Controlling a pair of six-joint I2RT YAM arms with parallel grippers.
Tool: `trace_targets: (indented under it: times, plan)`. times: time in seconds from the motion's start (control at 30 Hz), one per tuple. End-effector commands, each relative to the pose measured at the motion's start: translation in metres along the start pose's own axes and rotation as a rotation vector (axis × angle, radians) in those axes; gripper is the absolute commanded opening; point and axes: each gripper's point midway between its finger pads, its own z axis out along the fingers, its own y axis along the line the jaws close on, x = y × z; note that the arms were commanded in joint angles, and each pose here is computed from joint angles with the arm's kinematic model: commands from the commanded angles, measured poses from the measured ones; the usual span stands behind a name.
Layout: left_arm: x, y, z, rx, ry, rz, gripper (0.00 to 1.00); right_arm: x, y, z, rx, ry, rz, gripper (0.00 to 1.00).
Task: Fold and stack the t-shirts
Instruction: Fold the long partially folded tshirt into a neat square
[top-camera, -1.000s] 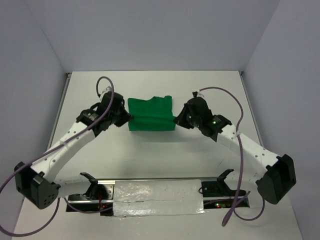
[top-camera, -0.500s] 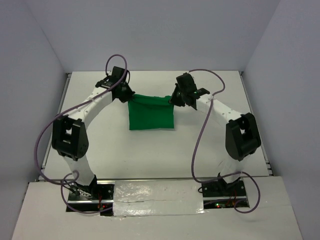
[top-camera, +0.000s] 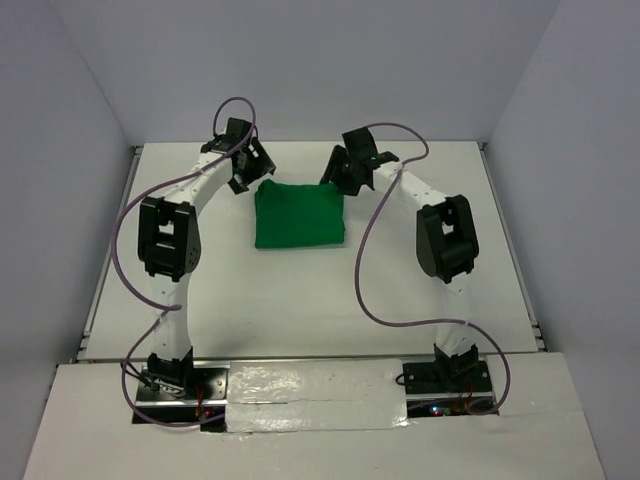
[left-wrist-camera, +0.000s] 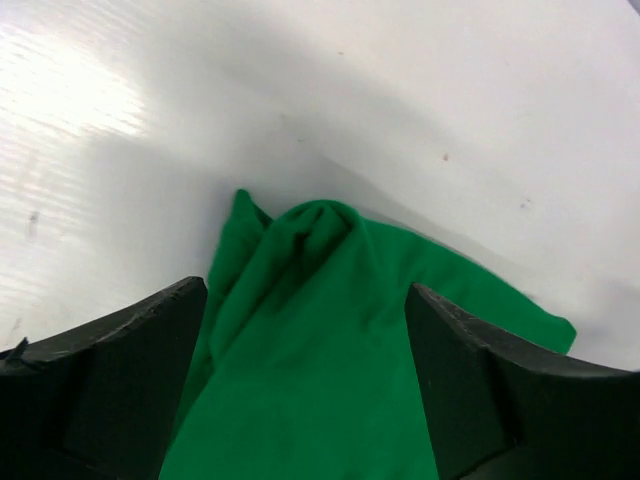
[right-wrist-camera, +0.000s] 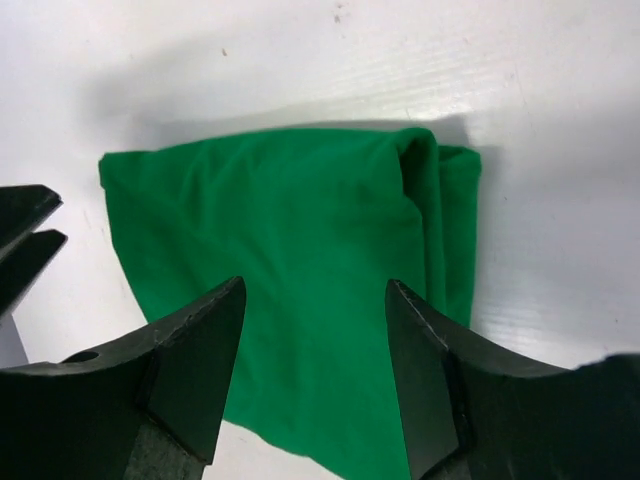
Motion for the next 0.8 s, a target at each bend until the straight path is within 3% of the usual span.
trace_targets:
  times: [0.0,0.07,0.13,0.17,0.23,0.27,0.3,0.53,0.7,0.77]
  plan:
    - [-0.033,-0.015,-0.041,0.048,-0.102,0.056,0.95,-0.007,0.009,-0.036,-0.049,-0.039,-0.021,0.65]
    - [-0.042,-0.018,-0.070,0.099,-0.167,0.060,0.94,-0.014,0.019,-0.063,-0.098,-0.094,-0.020,0.61]
    - [-0.026,-0.008,-0.077,0.114,-0.149,0.067,0.92,0.005,0.001,-0.069,-0.075,-0.083,-0.002,0.54]
    - [-0.032,-0.015,-0.096,0.157,-0.188,0.066,0.91,0.007,-0.001,-0.074,-0.078,-0.090,0.002,0.42]
    - [-0.011,-0.007,-0.098,0.138,-0.175,0.085,0.84,0.013,-0.005,-0.083,-0.090,-0.102,0.012,0.24]
    - [-0.008,-0.009,-0.105,0.149,-0.185,0.087,0.82,0.014,-0.006,-0.083,-0.090,-0.102,0.013,0.07]
    - [0.001,-0.010,-0.103,0.150,-0.174,0.090,0.78,0.012,-0.005,-0.084,-0.085,-0.099,0.016,0.02]
    - [0.050,0.001,-0.110,0.084,-0.097,0.139,0.59,0.031,-0.010,-0.098,-0.079,-0.091,-0.001,0.00]
    - [0.091,0.021,-0.147,0.132,-0.105,0.207,0.67,0.058,-0.047,-0.137,-0.016,-0.163,-0.068,0.00]
    - [0.101,0.040,-0.163,0.117,-0.122,0.237,0.75,0.061,-0.059,-0.167,-0.001,-0.212,-0.086,0.10]
